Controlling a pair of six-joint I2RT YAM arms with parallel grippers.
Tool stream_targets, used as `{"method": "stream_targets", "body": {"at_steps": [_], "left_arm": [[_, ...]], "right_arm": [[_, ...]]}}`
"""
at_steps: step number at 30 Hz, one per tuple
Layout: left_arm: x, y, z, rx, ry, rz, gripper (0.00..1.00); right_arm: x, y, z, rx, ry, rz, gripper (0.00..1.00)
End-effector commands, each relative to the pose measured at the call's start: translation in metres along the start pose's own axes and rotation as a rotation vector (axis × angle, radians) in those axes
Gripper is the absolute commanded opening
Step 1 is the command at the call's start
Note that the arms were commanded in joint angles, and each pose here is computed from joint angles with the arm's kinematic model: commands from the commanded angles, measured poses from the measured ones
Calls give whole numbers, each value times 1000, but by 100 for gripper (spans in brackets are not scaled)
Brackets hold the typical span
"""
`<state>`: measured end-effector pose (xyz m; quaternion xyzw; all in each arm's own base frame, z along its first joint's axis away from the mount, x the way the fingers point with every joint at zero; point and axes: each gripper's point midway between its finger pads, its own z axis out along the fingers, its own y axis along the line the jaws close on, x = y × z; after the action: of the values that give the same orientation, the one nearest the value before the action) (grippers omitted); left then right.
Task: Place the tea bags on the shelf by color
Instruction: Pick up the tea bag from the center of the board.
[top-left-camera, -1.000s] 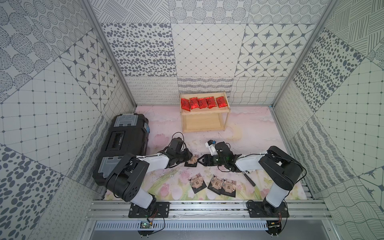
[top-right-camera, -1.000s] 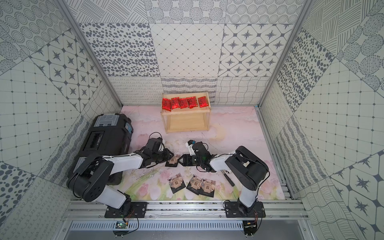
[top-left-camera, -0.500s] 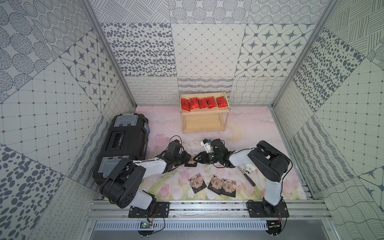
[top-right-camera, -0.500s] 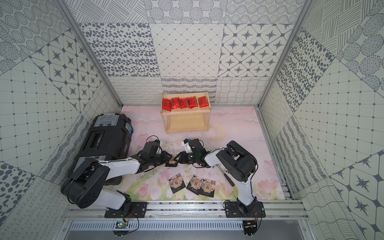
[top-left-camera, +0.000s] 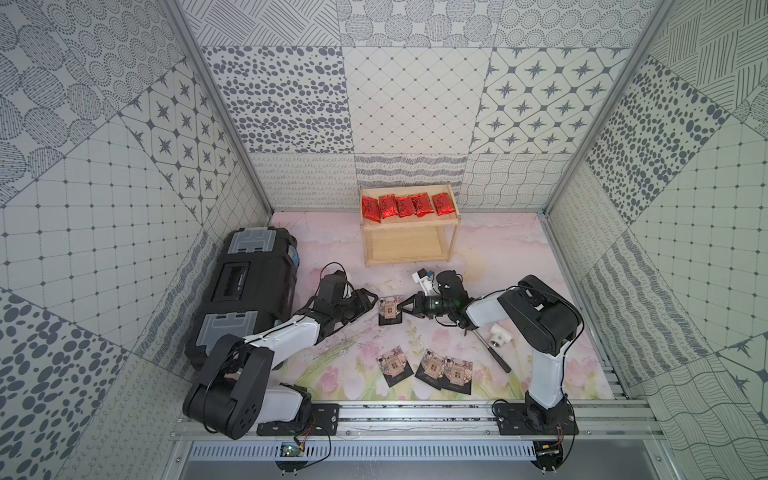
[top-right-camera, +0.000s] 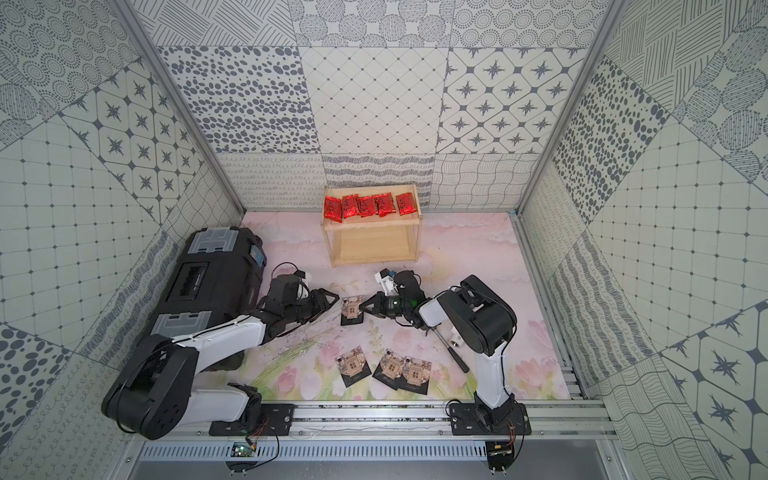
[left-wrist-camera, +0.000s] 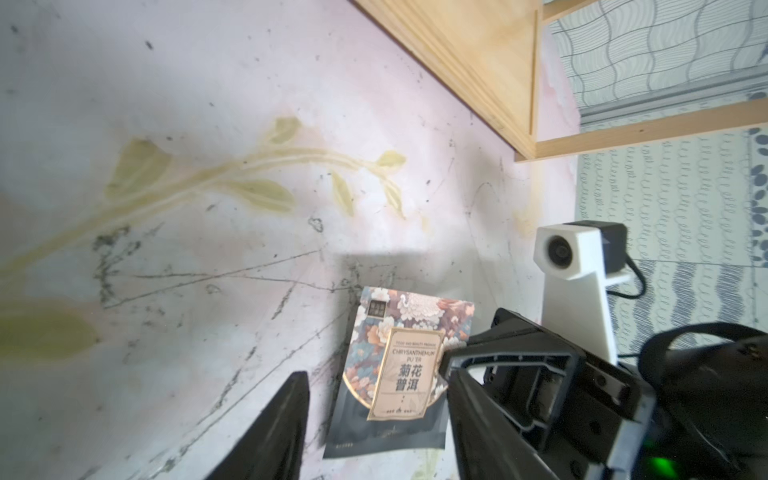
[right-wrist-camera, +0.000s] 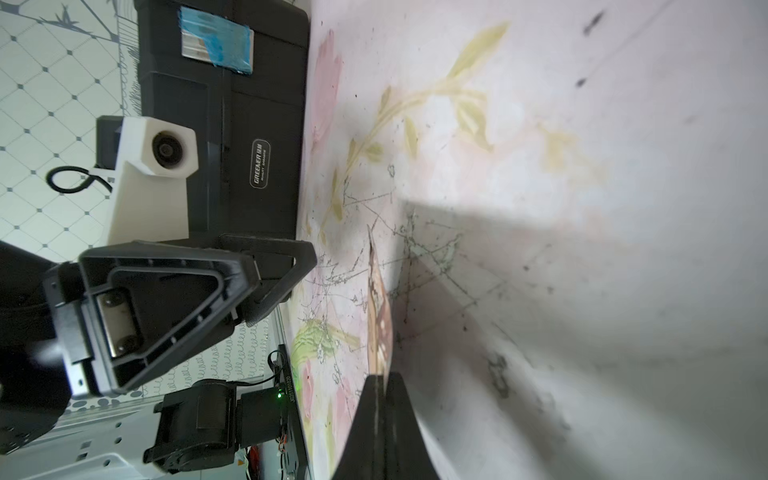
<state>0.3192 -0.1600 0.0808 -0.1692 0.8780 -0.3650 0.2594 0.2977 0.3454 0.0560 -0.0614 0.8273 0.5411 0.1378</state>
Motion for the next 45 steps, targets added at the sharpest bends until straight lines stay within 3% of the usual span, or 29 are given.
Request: {"method": "stream_targets", "body": {"at_steps": [1,7,11,20,27,29,32,35,39,45], "left_arm": [[7,-28,-9,188,82,-50,64],[8,-55,-14,338,109,-45,71],[6,-67,-19,399,112,-31,69],[5,-67,-23,387,98,-30,23],[4,-62,-28,344,70,-22,1],[2,-59,-26,326,62,-29,0],[-6,-58,-20,315,39,-61,0],[-17,-61,-13,324,-2,-108,0],[-28,-68,-9,346,-74,-144,0],[-52,-96,-24,439,-174,-154,0]], "right_arm": [[-9,42,-15,-142,-8,-152,0],[-9,69,-21,-239,27,-192,0],[-5,80,-17,-266,57,-198,0],[-3,84,-14,-278,82,-199,0],[-6,81,-16,-259,90,-202,1],[-10,82,-20,-252,73,-196,19],[-23,89,-27,-236,-11,-141,31],[-37,101,-45,-224,-207,-26,51],[-33,111,-70,-160,-436,85,63],[-22,122,-84,-136,-556,156,72]]}}
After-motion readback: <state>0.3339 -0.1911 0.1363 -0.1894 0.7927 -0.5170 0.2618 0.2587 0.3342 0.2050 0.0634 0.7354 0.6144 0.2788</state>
